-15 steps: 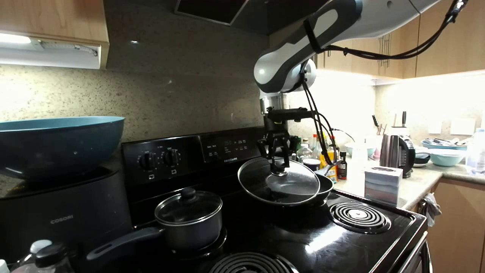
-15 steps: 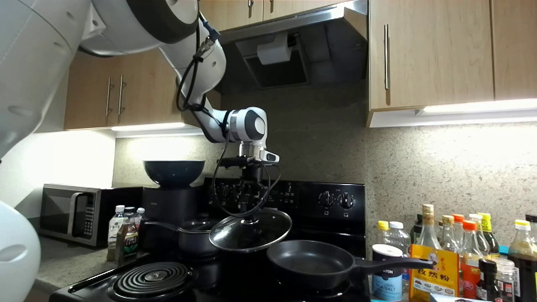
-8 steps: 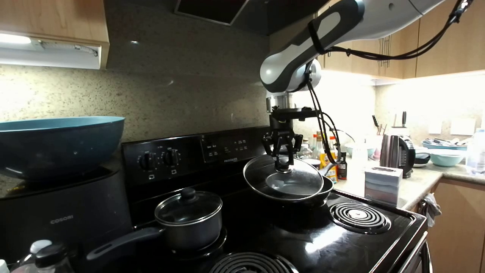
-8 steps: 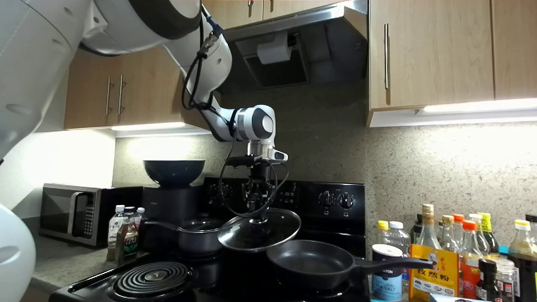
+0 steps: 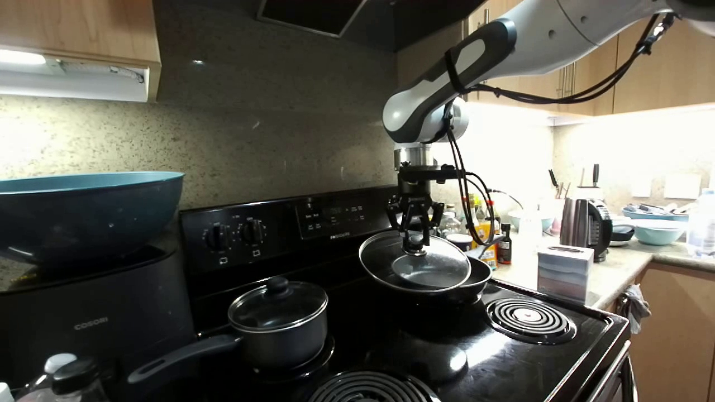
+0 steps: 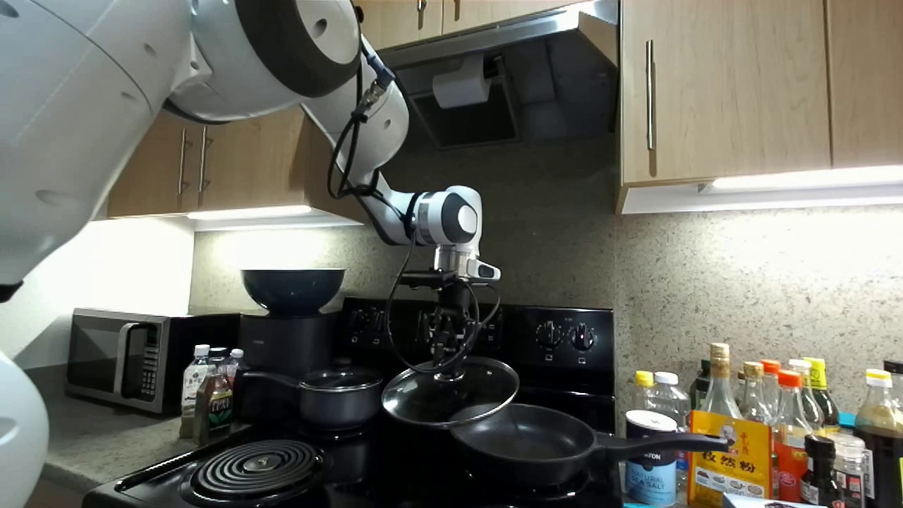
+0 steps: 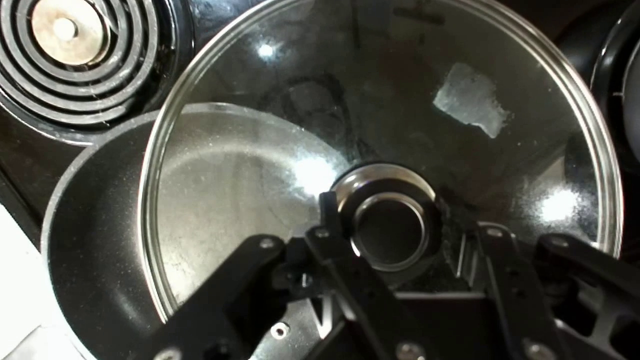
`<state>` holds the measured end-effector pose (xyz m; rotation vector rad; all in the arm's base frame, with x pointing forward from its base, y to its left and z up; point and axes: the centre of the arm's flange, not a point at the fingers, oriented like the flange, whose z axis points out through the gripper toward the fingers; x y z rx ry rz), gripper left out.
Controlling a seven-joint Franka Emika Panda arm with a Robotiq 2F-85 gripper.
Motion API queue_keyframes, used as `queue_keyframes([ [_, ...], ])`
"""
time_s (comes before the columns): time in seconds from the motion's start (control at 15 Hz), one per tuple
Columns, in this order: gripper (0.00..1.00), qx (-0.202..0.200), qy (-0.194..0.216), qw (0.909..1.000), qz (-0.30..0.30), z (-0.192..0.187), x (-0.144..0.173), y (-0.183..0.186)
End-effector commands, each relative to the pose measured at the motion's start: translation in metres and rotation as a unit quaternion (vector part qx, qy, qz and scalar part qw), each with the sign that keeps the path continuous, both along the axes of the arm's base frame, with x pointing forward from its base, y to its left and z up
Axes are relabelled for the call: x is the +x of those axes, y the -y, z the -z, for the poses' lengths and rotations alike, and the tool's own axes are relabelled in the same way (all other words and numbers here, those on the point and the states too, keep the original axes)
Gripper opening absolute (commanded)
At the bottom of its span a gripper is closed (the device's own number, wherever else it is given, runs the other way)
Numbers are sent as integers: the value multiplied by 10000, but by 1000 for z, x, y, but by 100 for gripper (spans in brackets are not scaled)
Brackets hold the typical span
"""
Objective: Cover the pan with the clear lid
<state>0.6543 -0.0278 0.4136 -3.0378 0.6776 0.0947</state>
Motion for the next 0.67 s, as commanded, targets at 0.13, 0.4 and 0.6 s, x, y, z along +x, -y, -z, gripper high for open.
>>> queue_keyframes([
  [0.13,25,157,111,9971,731,-23,46,42],
  [0.4,25,-118,-240,9915,1275,-17,41,73],
  [0.6,25,-117,-561,9876,1460,-3,41,93],
])
